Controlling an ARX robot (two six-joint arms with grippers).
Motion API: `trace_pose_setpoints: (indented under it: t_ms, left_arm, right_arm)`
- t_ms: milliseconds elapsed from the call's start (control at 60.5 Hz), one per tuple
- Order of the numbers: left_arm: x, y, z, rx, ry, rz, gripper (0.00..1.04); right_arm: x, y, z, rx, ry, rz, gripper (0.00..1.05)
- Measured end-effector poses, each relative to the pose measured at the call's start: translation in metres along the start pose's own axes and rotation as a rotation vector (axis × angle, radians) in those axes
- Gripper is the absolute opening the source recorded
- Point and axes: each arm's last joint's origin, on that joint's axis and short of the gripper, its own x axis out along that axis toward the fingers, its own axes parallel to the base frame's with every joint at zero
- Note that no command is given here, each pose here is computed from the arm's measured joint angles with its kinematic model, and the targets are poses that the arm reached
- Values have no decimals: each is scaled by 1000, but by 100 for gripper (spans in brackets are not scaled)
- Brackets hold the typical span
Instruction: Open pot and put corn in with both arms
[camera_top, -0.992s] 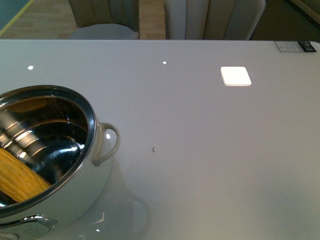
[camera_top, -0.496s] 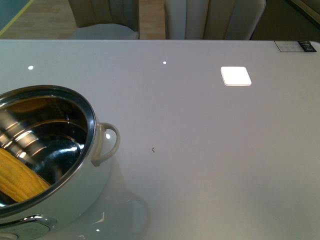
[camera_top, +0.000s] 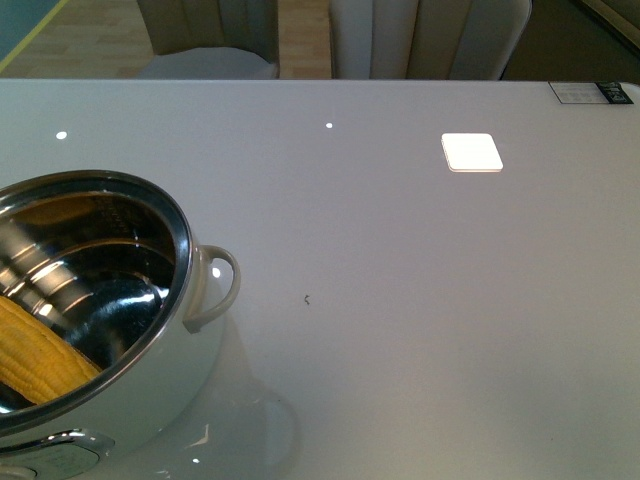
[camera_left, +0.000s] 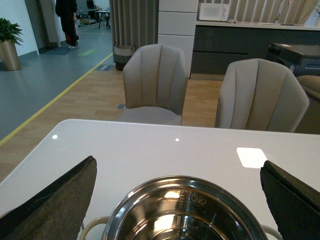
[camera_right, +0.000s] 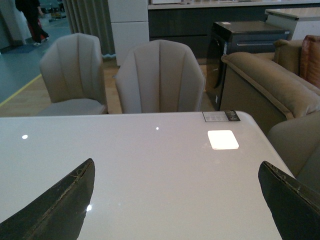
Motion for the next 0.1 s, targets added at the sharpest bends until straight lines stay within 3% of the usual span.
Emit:
trace_pose_setpoints:
  t_ms: [99]
  left_arm:
    - [0, 0, 0, 0, 0, 0, 98]
  right_arm:
    - [0, 0, 0, 0, 0, 0, 96]
